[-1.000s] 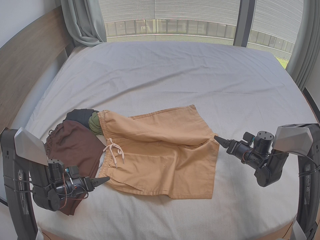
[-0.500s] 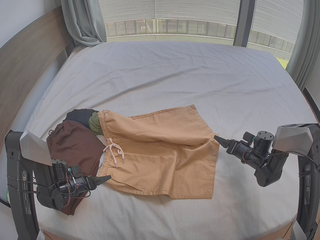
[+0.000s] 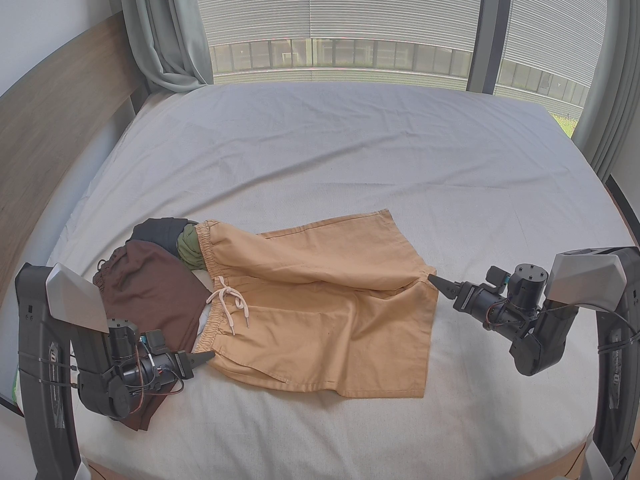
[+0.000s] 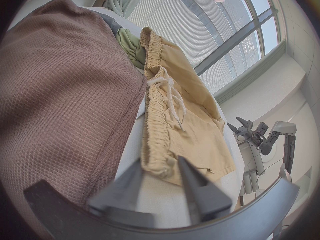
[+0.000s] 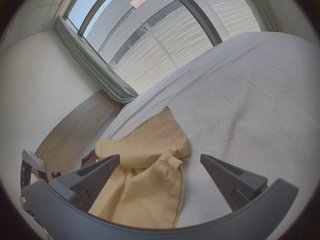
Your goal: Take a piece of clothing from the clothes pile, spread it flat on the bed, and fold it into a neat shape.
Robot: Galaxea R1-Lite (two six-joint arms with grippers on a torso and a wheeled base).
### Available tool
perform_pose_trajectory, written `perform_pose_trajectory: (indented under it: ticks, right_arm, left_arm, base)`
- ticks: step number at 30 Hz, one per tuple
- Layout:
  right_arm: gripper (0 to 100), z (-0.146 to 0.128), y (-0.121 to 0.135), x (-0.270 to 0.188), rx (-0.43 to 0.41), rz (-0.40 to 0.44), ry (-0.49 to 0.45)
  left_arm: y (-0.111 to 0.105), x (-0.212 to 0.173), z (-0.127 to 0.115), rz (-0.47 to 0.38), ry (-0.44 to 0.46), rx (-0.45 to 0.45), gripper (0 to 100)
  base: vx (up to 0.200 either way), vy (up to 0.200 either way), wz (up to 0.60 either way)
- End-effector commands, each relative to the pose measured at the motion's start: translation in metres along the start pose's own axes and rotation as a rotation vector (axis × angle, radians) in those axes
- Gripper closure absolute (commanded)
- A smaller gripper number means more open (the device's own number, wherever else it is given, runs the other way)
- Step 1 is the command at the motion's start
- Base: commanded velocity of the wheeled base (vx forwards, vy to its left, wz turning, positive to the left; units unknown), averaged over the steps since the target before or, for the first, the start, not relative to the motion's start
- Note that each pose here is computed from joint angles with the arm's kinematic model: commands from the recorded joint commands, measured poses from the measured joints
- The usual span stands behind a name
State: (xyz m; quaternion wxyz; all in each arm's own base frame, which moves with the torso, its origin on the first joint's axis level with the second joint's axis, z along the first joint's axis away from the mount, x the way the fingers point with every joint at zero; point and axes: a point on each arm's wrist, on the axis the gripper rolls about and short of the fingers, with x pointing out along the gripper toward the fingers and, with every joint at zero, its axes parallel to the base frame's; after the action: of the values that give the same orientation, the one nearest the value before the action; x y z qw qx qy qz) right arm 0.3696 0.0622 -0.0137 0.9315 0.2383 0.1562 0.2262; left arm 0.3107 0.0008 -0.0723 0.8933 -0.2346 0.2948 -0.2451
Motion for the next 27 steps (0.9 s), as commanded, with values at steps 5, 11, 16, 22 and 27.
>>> perform_pose_trajectory:
  ticks: [5, 11, 16, 22, 27]
  right_arm:
    - [0, -0.028, 0.015, -0.042, -0.057, 0.104, 0.219]
    - [0, -0.045, 0.012, -0.046, -0.069, 0.092, 0.281]
    - [0, -0.062, 0.010, -0.046, -0.051, 0.086, 0.340]
    - [0, -0.077, 0.013, -0.049, -0.037, 0.088, 0.398]
    - [0, -0.086, 0.019, -0.053, -0.032, 0.099, 0.440]
  left_arm:
    - [0.001, 0.000, -0.001, -0.001, 0.003, -0.002, 100]
    - [0.000, 0.000, -0.001, -0.003, 0.004, 0.000, 100]
    - [0.000, 0.000, -0.001, -0.004, 0.003, 0.002, 100]
    - [0.001, 0.000, -0.002, -0.003, 0.006, 0.002, 100]
    - [0.001, 0.001, -0.003, -0.002, 0.008, 0.001, 100]
  base:
    - [0.000, 0.000, 0.00]
    - [0.000, 0.000, 0.00]
    - [0.000, 0.000, 0.00]
    - [0.000, 0.000, 0.00]
    - [0.000, 0.000, 0.00]
